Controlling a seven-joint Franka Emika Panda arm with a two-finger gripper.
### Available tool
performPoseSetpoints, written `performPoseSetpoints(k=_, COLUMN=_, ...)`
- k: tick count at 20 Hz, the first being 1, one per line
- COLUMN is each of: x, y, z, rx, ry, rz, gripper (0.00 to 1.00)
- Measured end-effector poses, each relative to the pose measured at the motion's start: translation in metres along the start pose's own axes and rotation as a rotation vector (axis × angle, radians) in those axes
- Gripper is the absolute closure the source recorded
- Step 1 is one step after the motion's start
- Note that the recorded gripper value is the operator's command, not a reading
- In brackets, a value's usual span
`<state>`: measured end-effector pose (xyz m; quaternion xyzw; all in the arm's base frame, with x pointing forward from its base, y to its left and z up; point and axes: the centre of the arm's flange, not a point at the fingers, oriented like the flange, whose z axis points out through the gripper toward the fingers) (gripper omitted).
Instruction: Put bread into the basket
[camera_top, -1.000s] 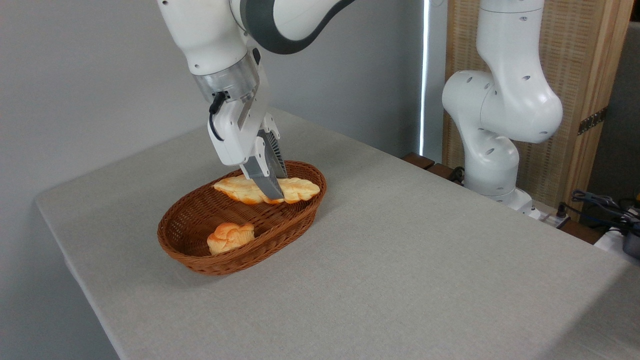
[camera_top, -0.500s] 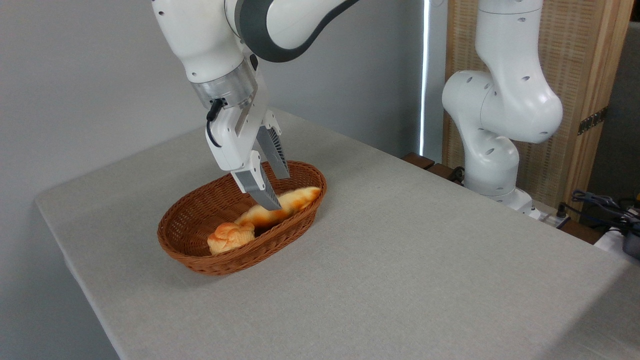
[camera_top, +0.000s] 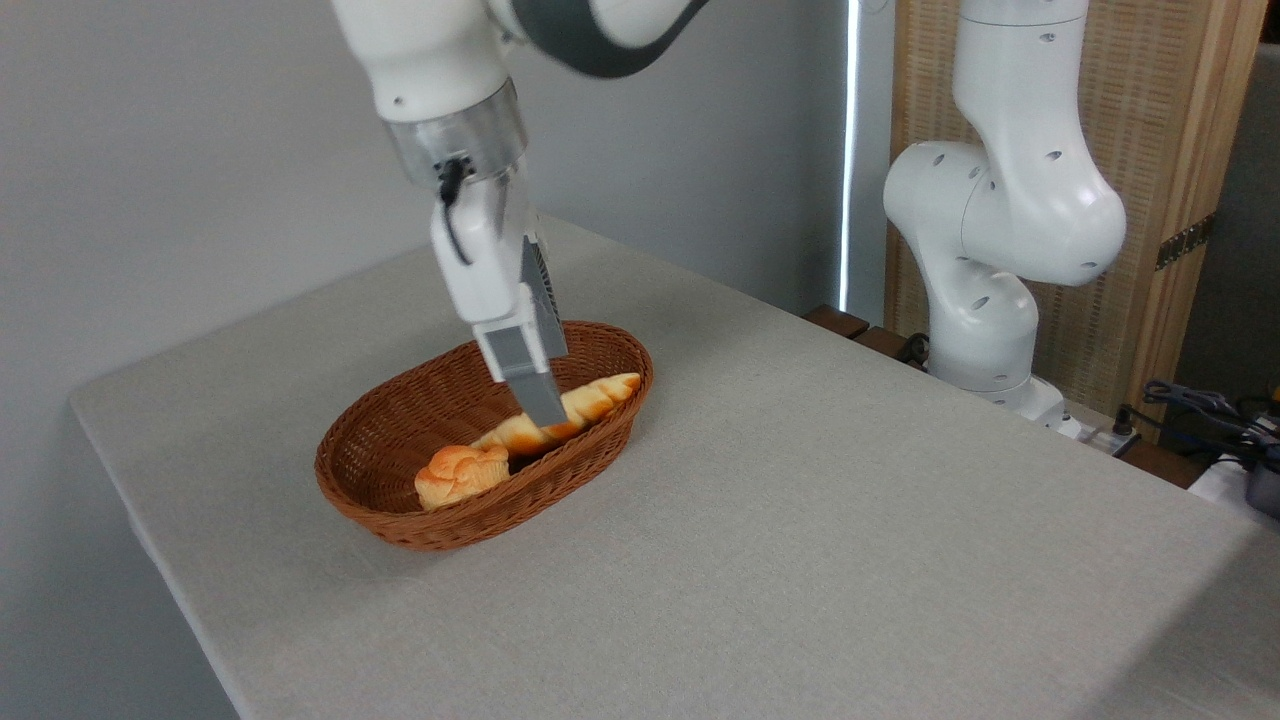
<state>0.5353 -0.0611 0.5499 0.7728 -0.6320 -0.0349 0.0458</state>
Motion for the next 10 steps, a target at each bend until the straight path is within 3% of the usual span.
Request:
performPoseSetpoints(k=4, x=-0.047, y=-0.013, z=-0.033, rx=0.072, ry=0.044, rz=-0.344, gripper=0.0)
performPoseSetpoints(k=6, x=-0.056, y=-0.018, z=-0.041, rx=0.105, ry=0.066, rz=-0.467, gripper=0.0)
performPoseSetpoints(k=10, x=-0.059, y=-0.024, z=-0.042, rx=0.13, ry=0.089, rz=-0.602, gripper=0.0)
